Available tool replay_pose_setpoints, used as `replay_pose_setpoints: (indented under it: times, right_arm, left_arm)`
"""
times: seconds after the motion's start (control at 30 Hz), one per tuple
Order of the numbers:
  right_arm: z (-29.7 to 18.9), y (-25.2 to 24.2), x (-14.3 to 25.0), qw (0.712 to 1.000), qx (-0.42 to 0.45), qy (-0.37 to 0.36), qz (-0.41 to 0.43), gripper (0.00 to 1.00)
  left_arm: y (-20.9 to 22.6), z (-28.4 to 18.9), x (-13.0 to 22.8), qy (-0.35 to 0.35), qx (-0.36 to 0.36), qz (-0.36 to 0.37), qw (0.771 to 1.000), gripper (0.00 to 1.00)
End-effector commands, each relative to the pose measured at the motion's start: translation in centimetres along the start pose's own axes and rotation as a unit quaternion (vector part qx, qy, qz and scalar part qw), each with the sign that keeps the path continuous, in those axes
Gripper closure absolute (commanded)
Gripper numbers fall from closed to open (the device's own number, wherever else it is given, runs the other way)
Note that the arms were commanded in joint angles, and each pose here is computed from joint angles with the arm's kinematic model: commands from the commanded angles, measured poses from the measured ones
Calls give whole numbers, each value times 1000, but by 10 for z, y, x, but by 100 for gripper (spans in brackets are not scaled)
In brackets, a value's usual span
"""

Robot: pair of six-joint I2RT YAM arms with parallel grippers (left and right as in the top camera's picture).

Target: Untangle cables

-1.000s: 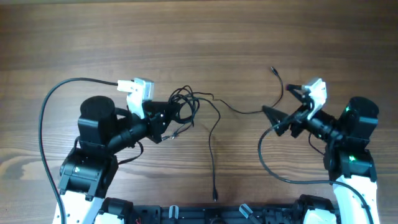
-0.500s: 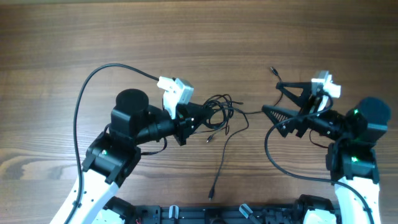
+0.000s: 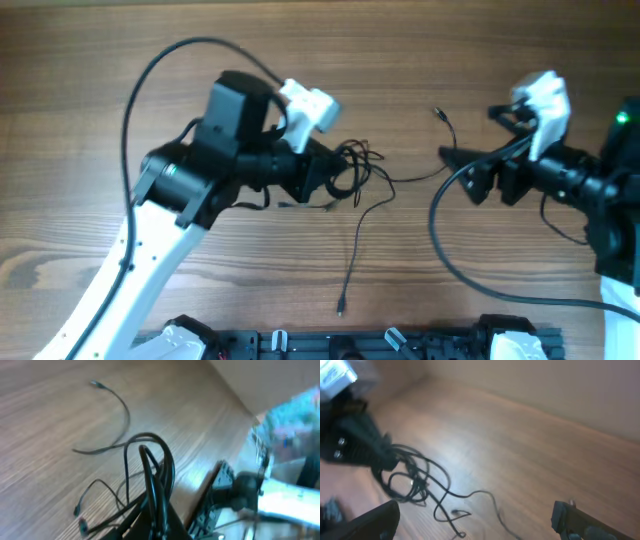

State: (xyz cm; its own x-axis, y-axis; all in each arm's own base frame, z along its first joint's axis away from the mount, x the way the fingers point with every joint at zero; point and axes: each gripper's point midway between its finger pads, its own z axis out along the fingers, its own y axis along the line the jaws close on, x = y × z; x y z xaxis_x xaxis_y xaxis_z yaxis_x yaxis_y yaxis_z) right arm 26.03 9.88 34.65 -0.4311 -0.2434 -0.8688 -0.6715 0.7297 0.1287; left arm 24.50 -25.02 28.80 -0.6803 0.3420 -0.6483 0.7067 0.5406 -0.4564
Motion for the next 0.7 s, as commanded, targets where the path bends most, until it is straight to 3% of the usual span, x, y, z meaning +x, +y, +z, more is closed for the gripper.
replay_pose_setpoints:
  times: [0.0, 0.1, 0.2, 0.5, 0.53, 0.57, 0.6, 0.63, 0.67]
  right_arm:
    - [15, 13, 14, 995, -40, 40, -84, 0]
    - [23, 28, 11, 992, -103, 28, -63, 0]
    - [24, 40, 8, 986, -150, 11, -76, 0]
    - [18, 57, 22, 979, -188, 25, -80, 0]
    - [18, 57, 22, 978, -189, 26, -79, 11]
    - [18, 57, 22, 978, -190, 26, -80, 28]
    - [18, 57, 22, 978, -190, 27, -80, 59]
    - [18, 57, 22, 978, -190, 27, -79, 81]
    - [18, 58, 22, 979, -190, 28, -74, 96]
  left_arm:
    - [-35, 3, -6, 6, 34, 158, 987, 96]
    - [-60, 12, -2, 7, 58, 243, 968, 96]
    - [-71, 16, -14, -21, 57, 283, 957, 96]
    - [-93, 16, -47, -95, 66, 333, 936, 96]
    - [-99, 17, -46, -96, 72, 339, 933, 96]
    - [-101, 18, -46, -95, 74, 340, 933, 96]
    - [-102, 18, -45, -95, 75, 341, 932, 96]
    - [-102, 18, -45, -95, 75, 341, 932, 96]
    - [-102, 18, -45, -95, 75, 340, 933, 96]
